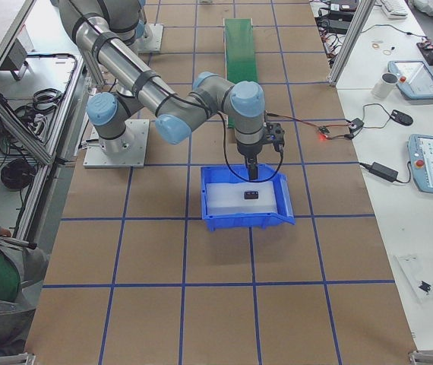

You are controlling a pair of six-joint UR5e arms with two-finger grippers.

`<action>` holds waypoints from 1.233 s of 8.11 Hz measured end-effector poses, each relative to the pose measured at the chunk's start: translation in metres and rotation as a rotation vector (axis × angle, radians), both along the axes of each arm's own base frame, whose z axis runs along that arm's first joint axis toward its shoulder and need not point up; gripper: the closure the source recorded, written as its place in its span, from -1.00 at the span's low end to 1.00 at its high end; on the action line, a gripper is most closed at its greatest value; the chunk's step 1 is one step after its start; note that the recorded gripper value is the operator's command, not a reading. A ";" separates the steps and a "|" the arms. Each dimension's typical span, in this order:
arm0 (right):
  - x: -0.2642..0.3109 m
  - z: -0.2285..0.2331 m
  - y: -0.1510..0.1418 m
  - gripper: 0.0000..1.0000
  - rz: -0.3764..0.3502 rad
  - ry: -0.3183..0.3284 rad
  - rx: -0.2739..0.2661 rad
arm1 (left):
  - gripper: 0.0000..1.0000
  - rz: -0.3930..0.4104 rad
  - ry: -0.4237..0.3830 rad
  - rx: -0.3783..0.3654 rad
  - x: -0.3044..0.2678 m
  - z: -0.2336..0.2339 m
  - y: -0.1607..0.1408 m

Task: Move capacitor from left to right

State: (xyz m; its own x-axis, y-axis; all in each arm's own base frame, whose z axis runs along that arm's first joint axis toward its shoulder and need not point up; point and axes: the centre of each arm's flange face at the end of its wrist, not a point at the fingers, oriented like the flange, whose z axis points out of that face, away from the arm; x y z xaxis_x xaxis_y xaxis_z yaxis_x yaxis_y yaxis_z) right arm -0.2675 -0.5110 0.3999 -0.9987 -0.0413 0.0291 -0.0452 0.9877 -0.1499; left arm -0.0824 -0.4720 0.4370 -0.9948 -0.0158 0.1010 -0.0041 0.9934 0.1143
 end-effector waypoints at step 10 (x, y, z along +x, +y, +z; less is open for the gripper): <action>0.327 0.083 -0.002 -1.00 -0.130 -0.092 -0.012 | -1.00 0.001 0.000 0.000 0.000 0.000 0.000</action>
State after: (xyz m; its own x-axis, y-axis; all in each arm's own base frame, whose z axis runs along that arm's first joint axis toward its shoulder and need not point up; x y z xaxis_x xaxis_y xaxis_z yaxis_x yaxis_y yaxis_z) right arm 0.0597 -0.5128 0.4828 -0.9941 0.0879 -0.0633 0.0970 0.9824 -0.1594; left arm -0.0819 -0.4722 0.4369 -0.9947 -0.0167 0.1010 -0.0051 0.9934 0.1147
